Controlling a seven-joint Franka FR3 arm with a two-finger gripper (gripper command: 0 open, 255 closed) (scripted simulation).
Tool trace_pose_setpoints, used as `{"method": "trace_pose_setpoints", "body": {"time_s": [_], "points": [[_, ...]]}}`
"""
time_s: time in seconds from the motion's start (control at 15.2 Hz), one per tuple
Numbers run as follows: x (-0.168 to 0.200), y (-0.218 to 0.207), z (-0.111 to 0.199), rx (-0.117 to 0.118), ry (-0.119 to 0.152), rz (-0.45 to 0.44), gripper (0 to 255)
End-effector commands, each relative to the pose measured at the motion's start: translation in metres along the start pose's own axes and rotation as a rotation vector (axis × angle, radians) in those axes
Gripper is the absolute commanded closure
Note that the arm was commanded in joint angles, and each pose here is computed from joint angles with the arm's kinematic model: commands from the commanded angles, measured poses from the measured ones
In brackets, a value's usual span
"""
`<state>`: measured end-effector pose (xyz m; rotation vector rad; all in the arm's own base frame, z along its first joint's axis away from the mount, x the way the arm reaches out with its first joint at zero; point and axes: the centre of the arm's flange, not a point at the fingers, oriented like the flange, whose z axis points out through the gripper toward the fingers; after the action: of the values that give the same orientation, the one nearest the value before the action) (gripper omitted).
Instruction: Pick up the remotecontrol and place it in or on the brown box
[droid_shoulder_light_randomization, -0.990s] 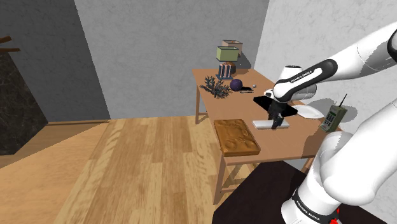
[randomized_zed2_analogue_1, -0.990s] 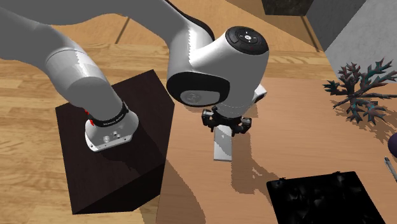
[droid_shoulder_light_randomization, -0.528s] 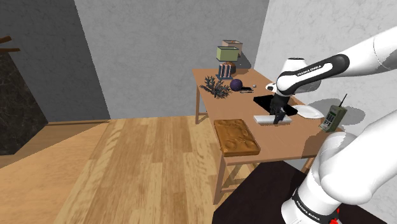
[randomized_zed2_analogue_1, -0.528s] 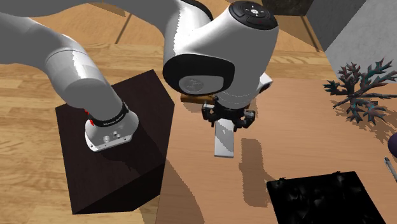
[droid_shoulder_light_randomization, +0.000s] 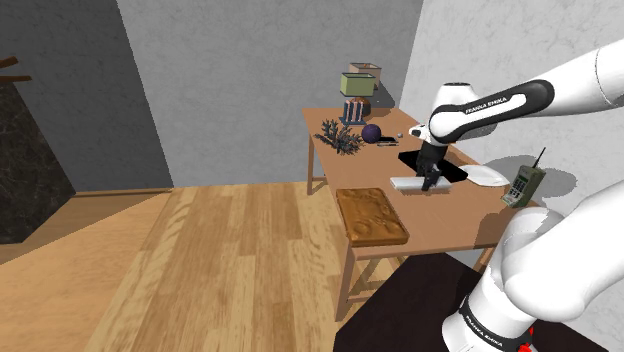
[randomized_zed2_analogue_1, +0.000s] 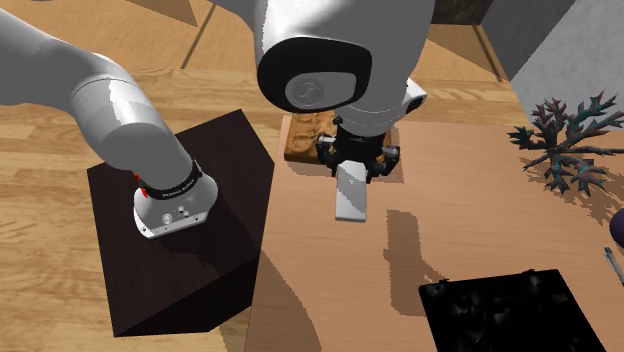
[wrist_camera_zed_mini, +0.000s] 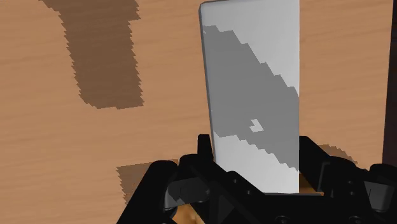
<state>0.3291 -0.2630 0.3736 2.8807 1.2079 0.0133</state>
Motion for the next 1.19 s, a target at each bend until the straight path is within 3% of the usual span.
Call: {"method": "trace_pose_setpoints", "body": {"time_s": [0.0, 0.79, 1.12], "points": [[0.024, -0.006, 0.000, 0.000, 0.000, 0.002, 255], [0.183, -0.049, -0.001, 0.000, 0.000, 0.002, 255], [0.183, -0.050, 0.025, 0.000, 0.000, 0.002, 255]]}}
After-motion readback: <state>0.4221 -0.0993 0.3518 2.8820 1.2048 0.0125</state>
